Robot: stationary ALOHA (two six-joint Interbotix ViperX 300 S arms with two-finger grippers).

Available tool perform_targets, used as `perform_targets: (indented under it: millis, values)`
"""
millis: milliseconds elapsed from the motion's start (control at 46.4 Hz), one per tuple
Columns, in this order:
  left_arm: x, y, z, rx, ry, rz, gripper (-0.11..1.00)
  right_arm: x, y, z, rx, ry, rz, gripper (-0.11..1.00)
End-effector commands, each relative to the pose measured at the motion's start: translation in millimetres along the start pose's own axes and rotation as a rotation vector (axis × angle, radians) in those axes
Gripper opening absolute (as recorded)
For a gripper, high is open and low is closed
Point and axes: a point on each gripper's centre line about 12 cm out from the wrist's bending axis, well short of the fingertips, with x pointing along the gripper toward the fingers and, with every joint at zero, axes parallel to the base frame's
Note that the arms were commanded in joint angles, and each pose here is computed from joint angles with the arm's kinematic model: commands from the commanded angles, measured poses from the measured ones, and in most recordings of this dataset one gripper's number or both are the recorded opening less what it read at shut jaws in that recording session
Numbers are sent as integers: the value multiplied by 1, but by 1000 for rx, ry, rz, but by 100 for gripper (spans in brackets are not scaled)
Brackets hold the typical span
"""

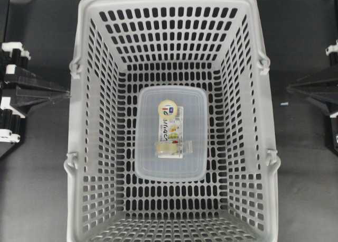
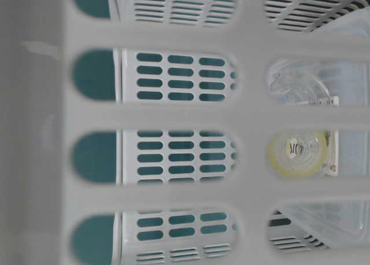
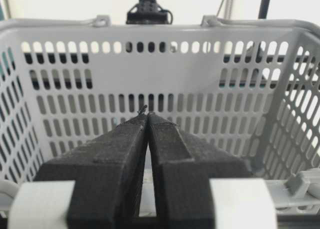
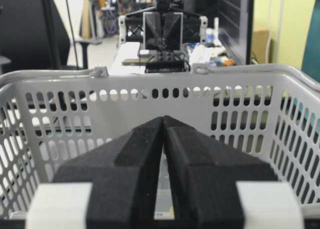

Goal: Pick up the tape dispenser from the shopping basket with the left arm.
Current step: 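Lower the left gripper into the basket toward the clear tape dispenser, then close the left gripper around the tape dispenser's tape roll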

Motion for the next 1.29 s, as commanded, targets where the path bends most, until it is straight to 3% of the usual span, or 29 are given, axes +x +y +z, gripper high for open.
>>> perform_targets:
  millis: [0, 151, 259, 409, 646, 690, 797, 905, 991, 1099, 1142, 1271]
  values:
    - [12, -2, 33, -6, 2, -13, 6, 3, -2, 6, 11, -15, -9, 0]
    - [35, -1, 55, -47, 155, -1, 0, 2, -2, 7, 22, -19, -10, 0]
    - [61, -10, 67, -40, 270, -28, 0, 2, -2, 5, 37, -5, -10, 0]
    - [104, -13, 63, -47, 438, -22, 0, 2, -2, 0, 53, 50, -11, 0]
    - [165, -21, 40, -21, 656, -31, 0, 0, -2, 0, 55, 79, -11, 1]
    - [171, -22, 37, -20, 690, -30, 0, 0, -2, 1, 55, 81, -11, 4]
    - [183, -22, 26, -41, 776, -12, 2, -2, -1, 1, 55, 92, -10, 29]
    - [192, -27, 12, -40, 851, -16, 23, -3, -1, 0, 53, 103, -10, 60]
    - [200, -33, -1, -32, 906, -25, 49, -3, -1, 0, 55, 109, -10, 73]
    - [208, -40, -18, -22, 959, -37, 79, -4, -1, 1, 55, 104, -10, 72]
    - [212, -45, -28, -16, 985, -44, 86, -5, -1, 1, 55, 101, -10, 72]
    - [217, -48, -60, -7, 1061, -45, 89, -6, -1, 3, 55, 95, -10, 72]
